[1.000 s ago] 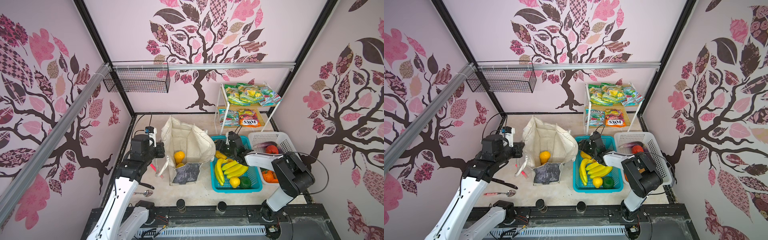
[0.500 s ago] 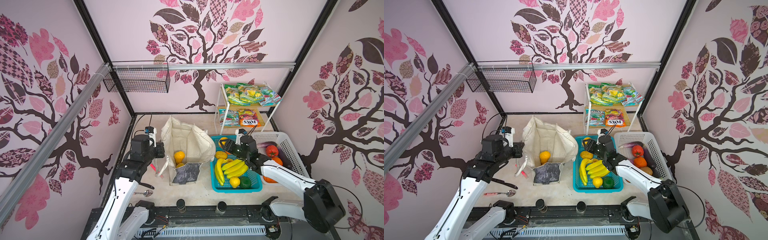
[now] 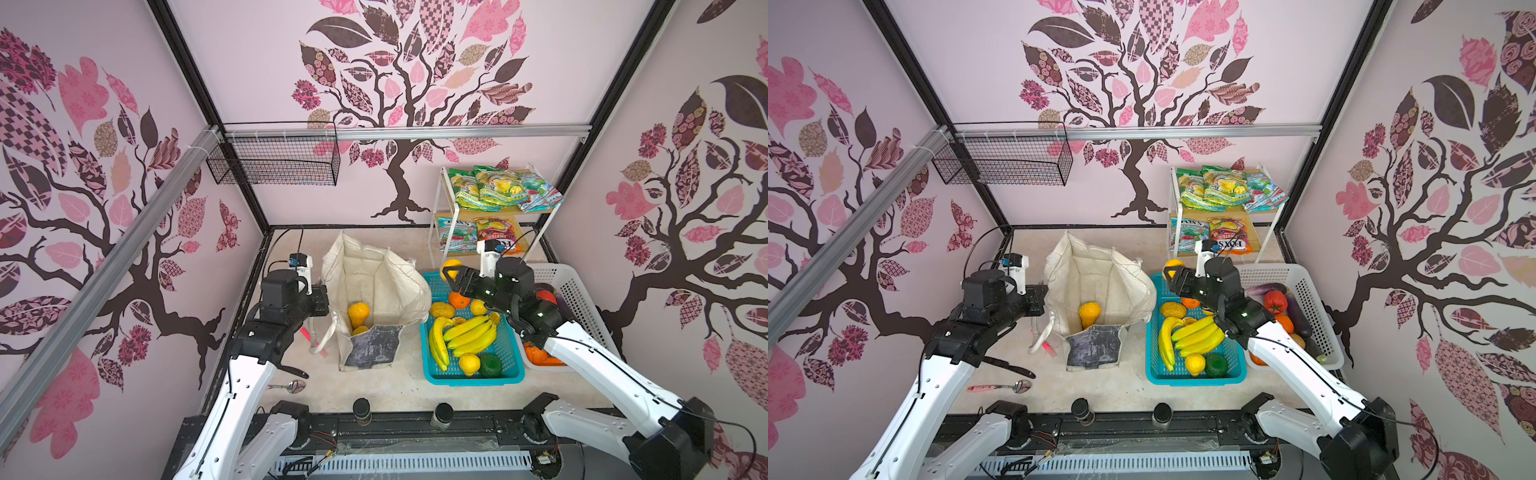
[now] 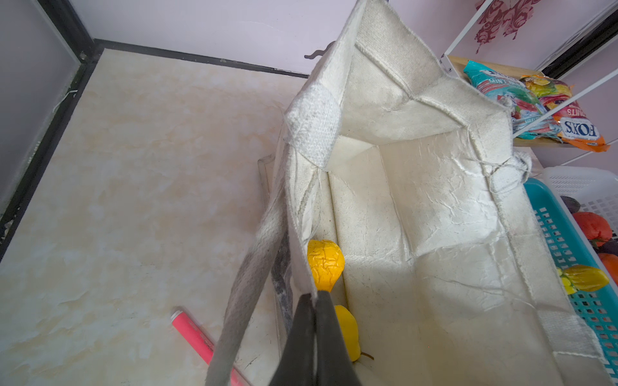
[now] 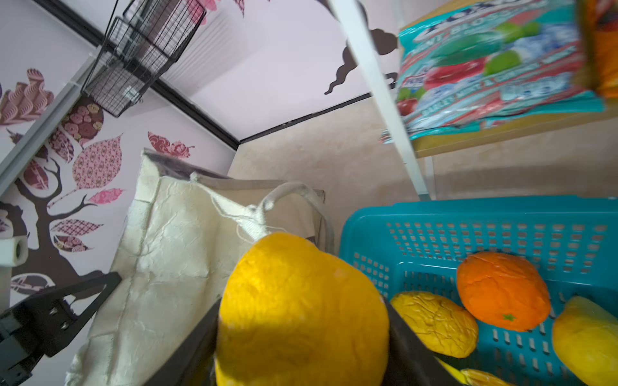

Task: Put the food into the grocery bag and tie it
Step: 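Lift the yellow mango and carry it over the tote bag opening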

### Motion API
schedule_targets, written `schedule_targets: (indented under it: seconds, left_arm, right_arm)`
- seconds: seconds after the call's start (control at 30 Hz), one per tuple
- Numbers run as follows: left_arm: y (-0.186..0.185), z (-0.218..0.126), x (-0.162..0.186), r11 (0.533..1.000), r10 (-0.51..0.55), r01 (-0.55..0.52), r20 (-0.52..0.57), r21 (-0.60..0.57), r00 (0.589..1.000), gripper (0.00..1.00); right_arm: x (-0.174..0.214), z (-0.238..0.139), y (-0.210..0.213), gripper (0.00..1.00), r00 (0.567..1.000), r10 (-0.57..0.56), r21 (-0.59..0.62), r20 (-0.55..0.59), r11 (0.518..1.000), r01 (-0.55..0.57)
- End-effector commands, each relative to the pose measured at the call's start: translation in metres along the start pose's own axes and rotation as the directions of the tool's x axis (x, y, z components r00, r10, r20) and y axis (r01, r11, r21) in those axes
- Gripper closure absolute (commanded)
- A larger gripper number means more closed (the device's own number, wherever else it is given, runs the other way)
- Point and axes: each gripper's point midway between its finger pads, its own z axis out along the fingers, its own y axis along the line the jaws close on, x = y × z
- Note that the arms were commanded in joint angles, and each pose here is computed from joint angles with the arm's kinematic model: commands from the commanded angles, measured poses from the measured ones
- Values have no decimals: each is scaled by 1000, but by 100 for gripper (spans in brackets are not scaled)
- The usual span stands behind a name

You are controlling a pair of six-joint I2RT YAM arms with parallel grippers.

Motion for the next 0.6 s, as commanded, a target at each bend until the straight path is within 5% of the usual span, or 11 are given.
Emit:
schedule_targets:
  seconds: [0.0, 0.23, 0.57]
  left_arm:
    - [-1, -2, 1, 1000, 17, -17, 5, 2, 1000, 100]
    - [-1, -3, 1, 1000, 20, -20, 10, 0, 1000, 100]
    - [-7, -1, 2, 999, 30, -31, 3, 34, 1000, 100]
  right_arm:
    - [26, 19, 34, 36, 985, -121, -26, -120, 993, 119]
    - [92, 65, 105, 36, 906, -273, -188, -324, 957, 221]
    - [174, 104, 115, 36, 758, -350, -326, -550, 926, 191]
